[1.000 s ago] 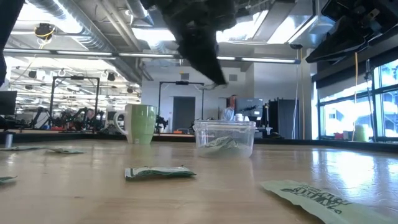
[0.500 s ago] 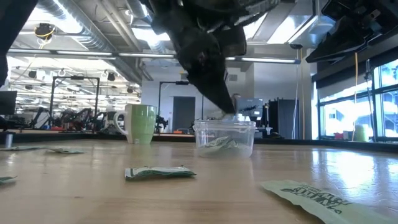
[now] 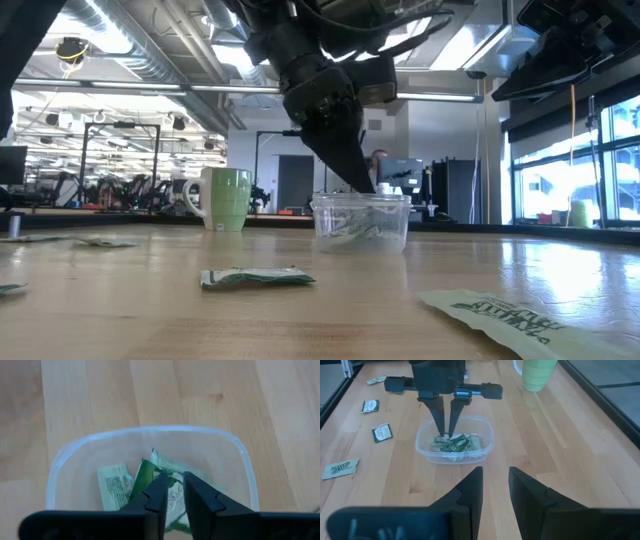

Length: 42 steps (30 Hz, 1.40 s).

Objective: Pick and place items into bin
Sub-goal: Put the stevia packet into the transparent bin

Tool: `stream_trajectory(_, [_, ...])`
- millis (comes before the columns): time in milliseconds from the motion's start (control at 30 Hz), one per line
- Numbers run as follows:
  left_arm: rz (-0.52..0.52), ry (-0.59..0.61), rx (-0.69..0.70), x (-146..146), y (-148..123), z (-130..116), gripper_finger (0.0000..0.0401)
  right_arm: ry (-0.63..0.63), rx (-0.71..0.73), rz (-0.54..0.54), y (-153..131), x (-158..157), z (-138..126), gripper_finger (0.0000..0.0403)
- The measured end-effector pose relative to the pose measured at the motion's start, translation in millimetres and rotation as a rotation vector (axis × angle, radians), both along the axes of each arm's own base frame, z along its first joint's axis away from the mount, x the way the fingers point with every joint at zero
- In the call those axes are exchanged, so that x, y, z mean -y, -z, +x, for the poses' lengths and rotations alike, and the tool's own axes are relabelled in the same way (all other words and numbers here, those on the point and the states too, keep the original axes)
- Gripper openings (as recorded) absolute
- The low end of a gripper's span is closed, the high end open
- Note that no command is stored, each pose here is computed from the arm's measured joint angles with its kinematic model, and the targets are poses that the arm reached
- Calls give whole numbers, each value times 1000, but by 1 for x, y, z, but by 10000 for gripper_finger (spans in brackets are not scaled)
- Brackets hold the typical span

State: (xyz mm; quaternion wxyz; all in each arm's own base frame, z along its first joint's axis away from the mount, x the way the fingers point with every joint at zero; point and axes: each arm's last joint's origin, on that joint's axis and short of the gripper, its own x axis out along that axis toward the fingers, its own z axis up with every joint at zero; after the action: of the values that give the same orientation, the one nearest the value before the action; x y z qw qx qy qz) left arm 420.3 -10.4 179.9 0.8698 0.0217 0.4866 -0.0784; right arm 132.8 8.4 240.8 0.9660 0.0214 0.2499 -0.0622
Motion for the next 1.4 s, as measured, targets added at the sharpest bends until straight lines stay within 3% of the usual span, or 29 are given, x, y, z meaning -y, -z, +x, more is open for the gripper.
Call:
stream_trajectory(167, [31,5,-89,0,-26,-23,84,1,-6,2,1,0,0,97])
stream_trajectory(367, [75,-125,-122,7,-66,-67,88,14,-26,22,2,0,-1,97])
stream_trajectory(467, [46,-184,-118,14,-69,-91,88,14,-29,21,3,0,-2,97])
stream_trajectory(700, [27,-301,-177,37,-30,-140,88,12,-26,18,2,0,-1,97])
stream_trajectory(967, [4,-408,-305,52,16,-172,88,13,-25,19,2,0,-1,97])
stream_trajectory(1400, [-49,-411,-259,54,38,-178,79,13,-9,22,1,0,-1,97])
